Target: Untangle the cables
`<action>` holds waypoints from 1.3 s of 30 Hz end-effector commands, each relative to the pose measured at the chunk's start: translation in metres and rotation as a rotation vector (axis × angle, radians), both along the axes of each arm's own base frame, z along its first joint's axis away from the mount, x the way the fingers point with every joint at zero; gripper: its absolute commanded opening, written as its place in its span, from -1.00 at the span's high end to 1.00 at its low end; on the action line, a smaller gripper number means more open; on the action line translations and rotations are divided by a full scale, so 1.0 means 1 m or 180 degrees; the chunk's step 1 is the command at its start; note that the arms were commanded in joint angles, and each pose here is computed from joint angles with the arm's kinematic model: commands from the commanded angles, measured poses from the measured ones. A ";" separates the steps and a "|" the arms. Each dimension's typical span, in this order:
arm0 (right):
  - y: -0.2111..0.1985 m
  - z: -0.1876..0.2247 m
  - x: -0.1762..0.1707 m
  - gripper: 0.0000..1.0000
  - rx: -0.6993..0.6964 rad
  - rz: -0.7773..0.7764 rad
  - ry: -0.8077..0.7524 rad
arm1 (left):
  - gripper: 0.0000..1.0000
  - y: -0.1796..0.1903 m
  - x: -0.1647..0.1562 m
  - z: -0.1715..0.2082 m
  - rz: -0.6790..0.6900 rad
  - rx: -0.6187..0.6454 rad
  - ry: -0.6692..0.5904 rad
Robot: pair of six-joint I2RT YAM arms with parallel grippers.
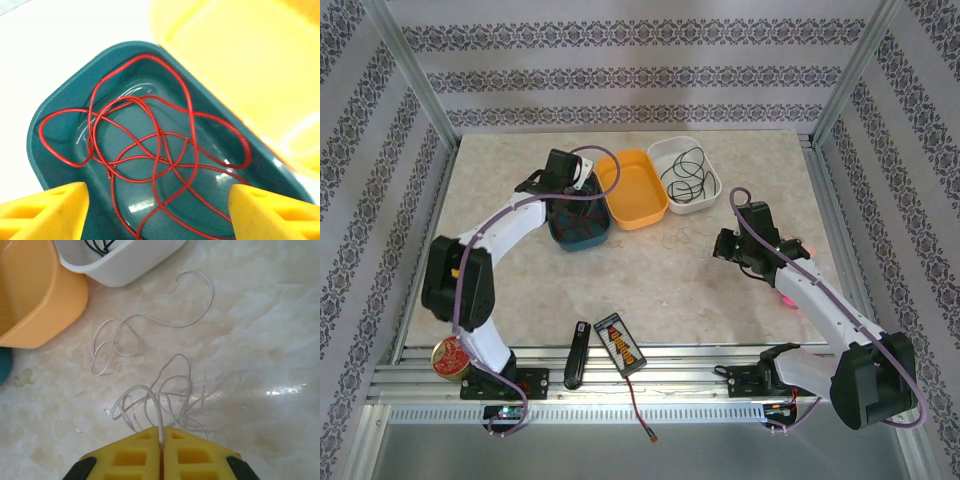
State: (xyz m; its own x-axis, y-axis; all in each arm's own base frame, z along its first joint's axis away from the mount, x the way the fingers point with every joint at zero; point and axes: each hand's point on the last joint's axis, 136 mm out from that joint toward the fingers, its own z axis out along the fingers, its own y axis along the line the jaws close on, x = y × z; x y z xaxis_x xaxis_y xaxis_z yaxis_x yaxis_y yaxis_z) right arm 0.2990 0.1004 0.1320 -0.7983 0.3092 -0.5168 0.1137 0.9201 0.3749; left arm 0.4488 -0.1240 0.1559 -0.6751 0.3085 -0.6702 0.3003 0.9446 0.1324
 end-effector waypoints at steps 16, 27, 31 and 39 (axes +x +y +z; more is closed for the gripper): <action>0.014 0.045 -0.003 0.98 0.0129 0.0111 -0.0329 | -0.17 -0.230 -0.102 -0.001 -0.1552 -0.1592 -0.0256; 0.013 0.094 -0.005 0.99 0.0235 0.0136 -0.0682 | -0.14 -0.271 -0.126 -0.020 -0.1899 -0.1918 -0.0603; 0.013 0.119 -0.006 0.99 0.0288 0.0154 -0.0862 | -0.18 -0.267 -0.131 -0.018 -0.1908 -0.2108 -0.0806; 0.024 0.154 -0.004 0.99 0.0524 0.0239 -0.1064 | -0.24 -0.271 -0.128 -0.029 -0.1855 -0.2345 -0.0866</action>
